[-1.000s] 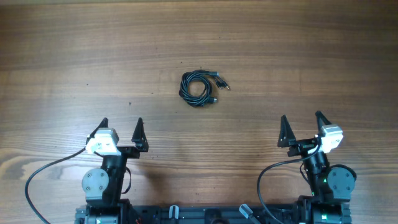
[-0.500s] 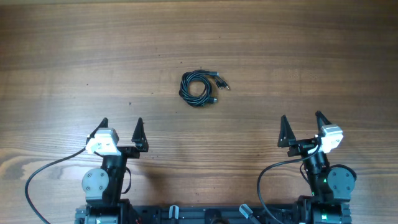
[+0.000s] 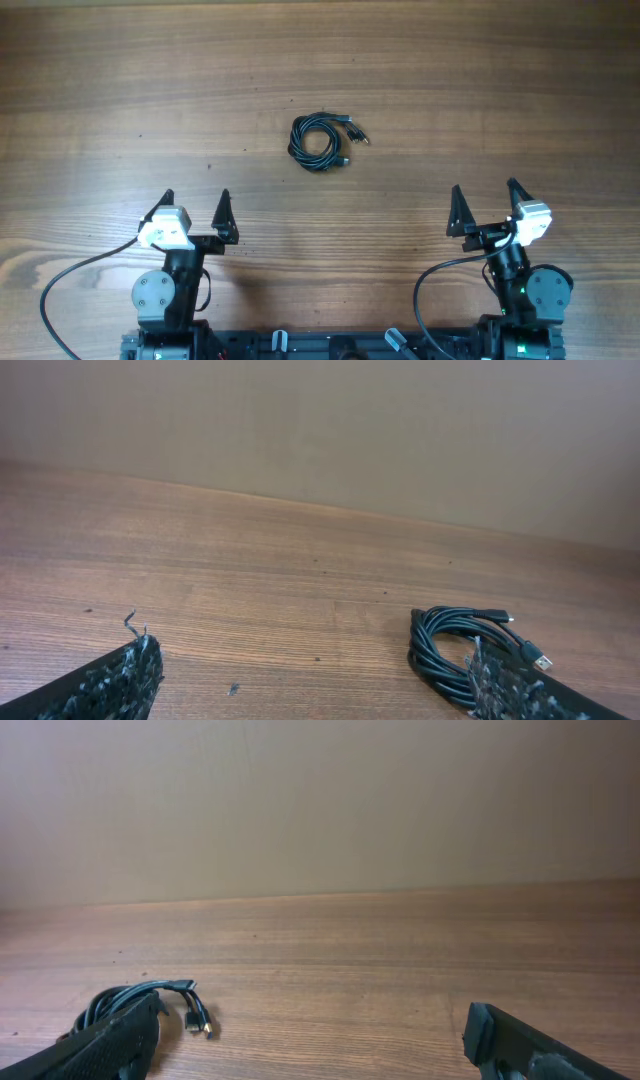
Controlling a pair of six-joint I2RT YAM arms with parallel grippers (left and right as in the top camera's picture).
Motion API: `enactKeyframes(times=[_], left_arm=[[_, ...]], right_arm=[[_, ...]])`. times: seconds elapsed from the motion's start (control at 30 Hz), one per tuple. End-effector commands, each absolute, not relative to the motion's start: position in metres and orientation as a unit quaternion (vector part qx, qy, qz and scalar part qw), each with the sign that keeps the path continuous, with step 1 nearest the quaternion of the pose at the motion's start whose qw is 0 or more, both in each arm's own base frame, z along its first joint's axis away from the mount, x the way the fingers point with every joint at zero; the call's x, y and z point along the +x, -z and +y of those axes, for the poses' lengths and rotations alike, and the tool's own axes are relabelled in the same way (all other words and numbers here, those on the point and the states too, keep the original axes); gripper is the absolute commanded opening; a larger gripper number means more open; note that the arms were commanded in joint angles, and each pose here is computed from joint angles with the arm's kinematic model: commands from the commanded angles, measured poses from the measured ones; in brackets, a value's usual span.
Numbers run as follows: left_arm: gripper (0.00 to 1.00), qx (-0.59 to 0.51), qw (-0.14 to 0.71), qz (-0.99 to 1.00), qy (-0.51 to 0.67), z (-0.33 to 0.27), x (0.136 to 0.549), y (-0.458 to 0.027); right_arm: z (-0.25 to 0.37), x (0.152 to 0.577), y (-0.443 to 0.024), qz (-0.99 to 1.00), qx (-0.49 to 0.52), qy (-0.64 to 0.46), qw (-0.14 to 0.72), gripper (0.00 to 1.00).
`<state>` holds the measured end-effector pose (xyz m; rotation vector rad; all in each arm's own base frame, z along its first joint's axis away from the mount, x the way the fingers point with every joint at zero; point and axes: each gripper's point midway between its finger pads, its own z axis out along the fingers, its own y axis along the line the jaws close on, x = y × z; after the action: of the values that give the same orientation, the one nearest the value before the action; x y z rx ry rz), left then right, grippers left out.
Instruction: Untangle cables
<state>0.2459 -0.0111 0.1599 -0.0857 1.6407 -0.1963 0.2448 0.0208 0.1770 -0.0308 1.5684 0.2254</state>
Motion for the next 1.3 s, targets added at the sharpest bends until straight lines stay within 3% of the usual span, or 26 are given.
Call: enactKeyframes(times=[0.0, 0.33, 0.63, 1.27], left_arm=[[1.00, -0.036, 0.678, 0.731, 0.076, -0.009, 0.246, -0.158], [1.00, -0.036, 0.677, 0.731, 0.076, -0.009, 0.246, -0.158], [1.00, -0.045, 0.678, 0.731, 0.061, -0.003, 0.246, -0.157], [1.00, -0.041, 0.709, 0.701, 0.065, -0.003, 0.247, -0.179]], right_arm=[[0.021, 0.245, -0.179, 0.701, -0.019, -0.094, 0.706, 1.00], [0.031, 0.243, -0.181, 0.693, 0.091, -0.245, 0.672, 1.00], [0.055, 0.235, -0.187, 0.691, 0.000, -0.260, 0.675, 1.00], [0.074, 0.225, -0.201, 0.683, -0.077, -0.268, 0.676, 1.00]])
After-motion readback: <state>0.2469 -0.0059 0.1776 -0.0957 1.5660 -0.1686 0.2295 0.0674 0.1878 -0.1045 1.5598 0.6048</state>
